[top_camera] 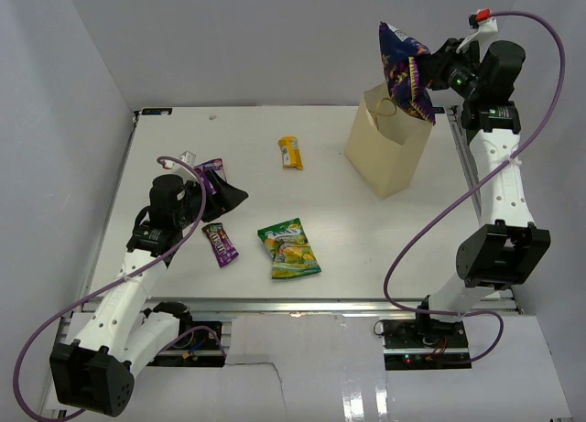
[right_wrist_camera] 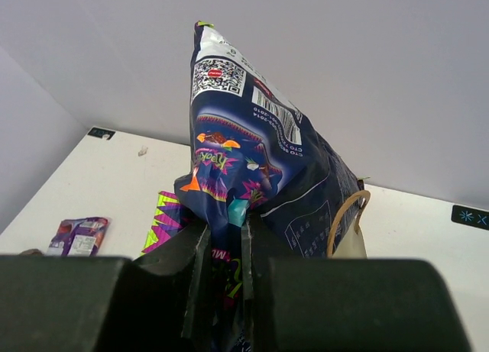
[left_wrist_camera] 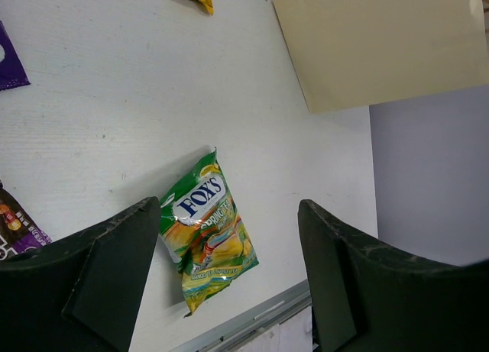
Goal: Place the snacks into the paper bag
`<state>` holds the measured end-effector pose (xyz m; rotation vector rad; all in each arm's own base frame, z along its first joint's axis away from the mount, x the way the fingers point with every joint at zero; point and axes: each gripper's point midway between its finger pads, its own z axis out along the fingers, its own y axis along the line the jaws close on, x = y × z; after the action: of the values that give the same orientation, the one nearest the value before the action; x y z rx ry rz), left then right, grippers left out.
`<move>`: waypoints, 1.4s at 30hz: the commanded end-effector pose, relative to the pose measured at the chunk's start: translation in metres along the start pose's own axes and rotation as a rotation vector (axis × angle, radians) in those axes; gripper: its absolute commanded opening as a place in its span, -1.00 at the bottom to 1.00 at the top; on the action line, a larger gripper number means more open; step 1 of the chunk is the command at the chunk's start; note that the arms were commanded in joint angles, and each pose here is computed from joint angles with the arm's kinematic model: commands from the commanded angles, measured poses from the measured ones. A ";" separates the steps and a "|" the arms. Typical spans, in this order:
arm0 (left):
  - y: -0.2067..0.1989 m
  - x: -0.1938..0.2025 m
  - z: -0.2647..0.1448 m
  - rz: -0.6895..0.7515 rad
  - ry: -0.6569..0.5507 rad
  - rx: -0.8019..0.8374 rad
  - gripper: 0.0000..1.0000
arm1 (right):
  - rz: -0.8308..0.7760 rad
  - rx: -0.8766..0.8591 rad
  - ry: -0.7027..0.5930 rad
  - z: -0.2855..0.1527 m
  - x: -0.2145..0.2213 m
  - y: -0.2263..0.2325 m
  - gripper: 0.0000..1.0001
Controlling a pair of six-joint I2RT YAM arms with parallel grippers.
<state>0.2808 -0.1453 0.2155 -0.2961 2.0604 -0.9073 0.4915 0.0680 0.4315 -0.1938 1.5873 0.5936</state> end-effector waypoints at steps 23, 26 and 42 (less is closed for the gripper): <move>-0.001 0.002 -0.004 0.018 -0.007 0.023 0.65 | -0.043 -0.062 -0.367 -0.047 -0.139 0.061 -0.85; -0.002 0.002 -0.005 0.017 -0.011 0.025 0.65 | -0.027 -0.055 -0.336 -0.043 -0.124 0.055 -0.85; 0.000 0.006 -0.008 0.017 -0.005 0.023 0.65 | 0.207 -0.158 -0.220 -0.032 -0.058 0.041 -0.85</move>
<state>0.2747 -0.1451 0.2100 -0.2928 2.0652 -0.9133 0.4759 0.0662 0.4162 0.0415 1.6246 0.8018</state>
